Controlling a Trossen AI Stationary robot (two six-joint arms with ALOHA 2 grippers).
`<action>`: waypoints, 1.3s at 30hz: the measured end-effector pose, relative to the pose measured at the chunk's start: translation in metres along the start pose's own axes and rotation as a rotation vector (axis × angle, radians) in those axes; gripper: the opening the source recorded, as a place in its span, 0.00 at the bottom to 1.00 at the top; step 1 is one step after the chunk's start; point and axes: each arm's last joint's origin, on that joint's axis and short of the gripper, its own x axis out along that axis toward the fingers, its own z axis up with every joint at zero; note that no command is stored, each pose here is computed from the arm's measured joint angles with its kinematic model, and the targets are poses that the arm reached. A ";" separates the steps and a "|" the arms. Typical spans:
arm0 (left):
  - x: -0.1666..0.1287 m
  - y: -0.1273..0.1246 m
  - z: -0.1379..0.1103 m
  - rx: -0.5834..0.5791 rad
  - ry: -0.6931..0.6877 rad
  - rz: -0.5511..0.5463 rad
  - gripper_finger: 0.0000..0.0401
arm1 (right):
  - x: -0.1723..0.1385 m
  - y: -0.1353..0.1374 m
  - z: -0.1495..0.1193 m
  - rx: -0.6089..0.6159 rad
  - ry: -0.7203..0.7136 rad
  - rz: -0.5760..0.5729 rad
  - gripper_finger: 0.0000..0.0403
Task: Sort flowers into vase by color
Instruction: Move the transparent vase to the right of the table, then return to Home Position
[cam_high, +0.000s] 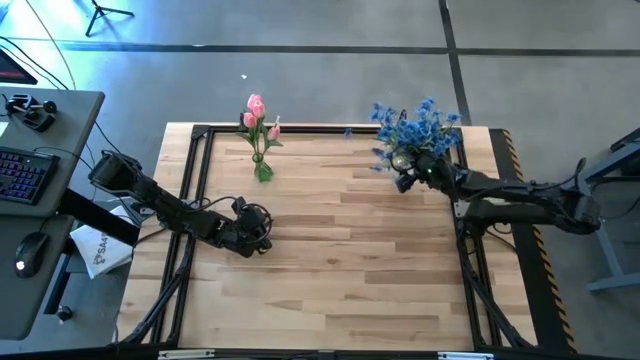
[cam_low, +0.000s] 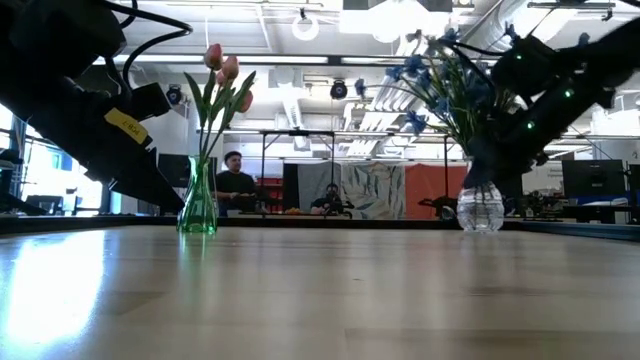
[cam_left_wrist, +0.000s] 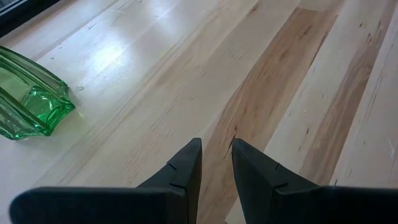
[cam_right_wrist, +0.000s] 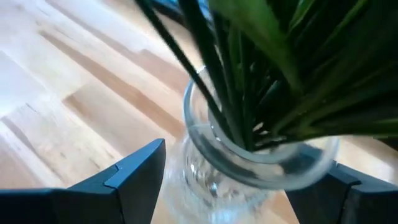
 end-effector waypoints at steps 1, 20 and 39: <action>0.000 0.000 0.000 0.000 0.000 0.000 0.19 | -0.002 0.000 0.004 0.000 0.031 -0.003 0.72; -0.002 0.000 -0.002 0.022 0.010 0.000 0.19 | -0.047 0.029 -0.001 0.111 0.441 0.030 0.72; -0.037 -0.002 0.010 0.035 -0.154 -0.069 0.19 | -0.121 0.119 -0.027 -0.081 0.099 0.732 0.70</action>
